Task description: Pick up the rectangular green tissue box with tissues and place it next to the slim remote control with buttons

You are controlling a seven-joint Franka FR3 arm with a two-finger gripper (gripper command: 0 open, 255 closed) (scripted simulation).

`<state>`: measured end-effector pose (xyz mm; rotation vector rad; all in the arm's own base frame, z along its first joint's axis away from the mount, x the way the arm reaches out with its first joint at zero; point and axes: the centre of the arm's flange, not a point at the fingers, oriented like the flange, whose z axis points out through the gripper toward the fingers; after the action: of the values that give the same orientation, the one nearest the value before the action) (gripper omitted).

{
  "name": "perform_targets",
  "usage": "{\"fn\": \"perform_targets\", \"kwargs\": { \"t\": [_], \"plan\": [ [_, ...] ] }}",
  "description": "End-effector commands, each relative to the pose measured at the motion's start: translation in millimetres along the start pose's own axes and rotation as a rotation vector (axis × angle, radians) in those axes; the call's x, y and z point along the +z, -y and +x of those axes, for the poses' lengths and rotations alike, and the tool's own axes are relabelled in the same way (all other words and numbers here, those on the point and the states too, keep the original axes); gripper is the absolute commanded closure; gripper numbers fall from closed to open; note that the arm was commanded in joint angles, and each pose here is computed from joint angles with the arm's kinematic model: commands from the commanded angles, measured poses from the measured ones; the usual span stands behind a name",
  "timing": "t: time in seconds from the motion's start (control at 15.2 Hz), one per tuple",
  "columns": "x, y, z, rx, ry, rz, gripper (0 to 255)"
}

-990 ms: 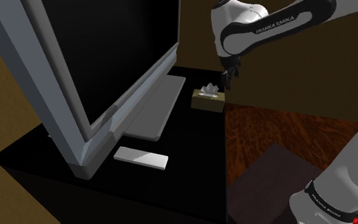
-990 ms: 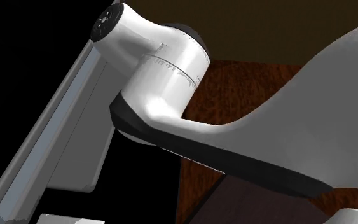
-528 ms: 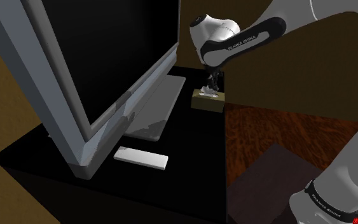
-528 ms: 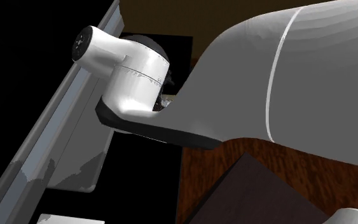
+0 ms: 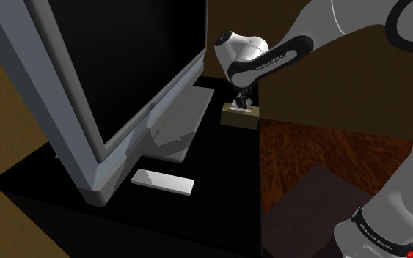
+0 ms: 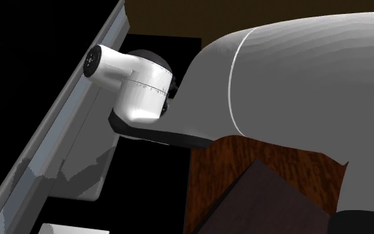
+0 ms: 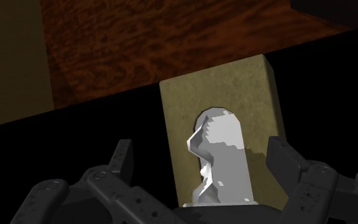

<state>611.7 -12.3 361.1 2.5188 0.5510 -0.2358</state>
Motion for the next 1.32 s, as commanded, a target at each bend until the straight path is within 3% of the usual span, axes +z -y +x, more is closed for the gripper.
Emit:
{"fn": "perform_targets", "kwargs": {
  "t": [0.0, 0.53, 0.59, 1.25],
  "plan": [
    [13.4, -0.9, 0.5, 0.0, 0.0, 0.0, 0],
    [13.4, -0.9, 0.5, 0.0, 0.0, 0.0, 0],
    [13.4, -0.9, 0.5, 0.0, 0.0, 0.0, 255],
    [9.0, -3.4, -0.9, 0.0, 0.0, 0.0, 255]
  ]
}}
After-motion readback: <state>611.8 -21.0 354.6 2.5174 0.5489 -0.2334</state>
